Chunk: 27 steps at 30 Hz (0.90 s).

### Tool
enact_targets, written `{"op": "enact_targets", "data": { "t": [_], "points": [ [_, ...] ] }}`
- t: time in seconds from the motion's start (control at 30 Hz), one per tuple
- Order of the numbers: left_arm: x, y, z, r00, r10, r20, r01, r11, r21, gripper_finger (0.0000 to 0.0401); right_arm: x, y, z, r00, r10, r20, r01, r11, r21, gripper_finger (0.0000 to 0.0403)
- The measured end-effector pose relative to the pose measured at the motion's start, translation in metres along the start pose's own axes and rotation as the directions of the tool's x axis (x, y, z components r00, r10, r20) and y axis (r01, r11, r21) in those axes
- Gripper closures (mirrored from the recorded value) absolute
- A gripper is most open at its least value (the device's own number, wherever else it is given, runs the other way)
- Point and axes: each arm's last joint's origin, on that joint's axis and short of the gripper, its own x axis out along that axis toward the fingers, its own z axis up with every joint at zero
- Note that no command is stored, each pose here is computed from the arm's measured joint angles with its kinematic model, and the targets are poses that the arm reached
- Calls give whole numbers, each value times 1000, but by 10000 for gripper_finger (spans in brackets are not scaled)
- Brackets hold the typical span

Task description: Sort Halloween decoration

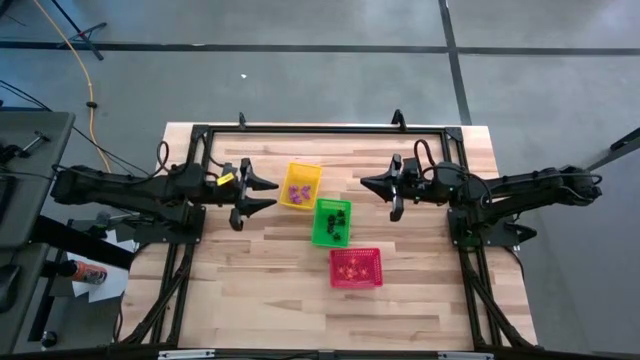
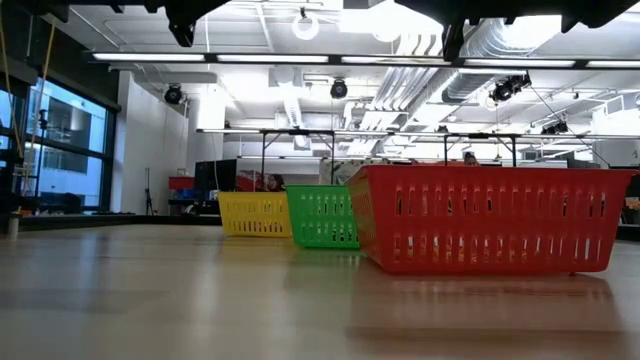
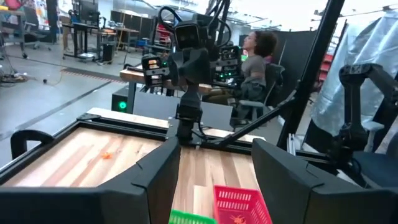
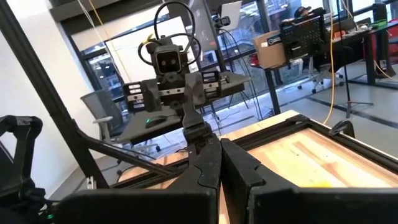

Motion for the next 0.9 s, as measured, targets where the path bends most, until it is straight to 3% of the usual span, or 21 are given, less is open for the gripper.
{"op": "enact_targets", "data": {
  "t": [0.47, 0.9],
  "points": [
    [0, 1, 0, 1000, 12, 1, -12, 999, -34, 213, 0, 0, 0, 1000, 8, -1, -8, 1000, 0, 401],
    [0, 1, 0, 1000, 16, 5, -16, 999, -34, 213, 0, 3, 9, 995, 39, 93, -41, 999, 11, 401]
  ]
}}
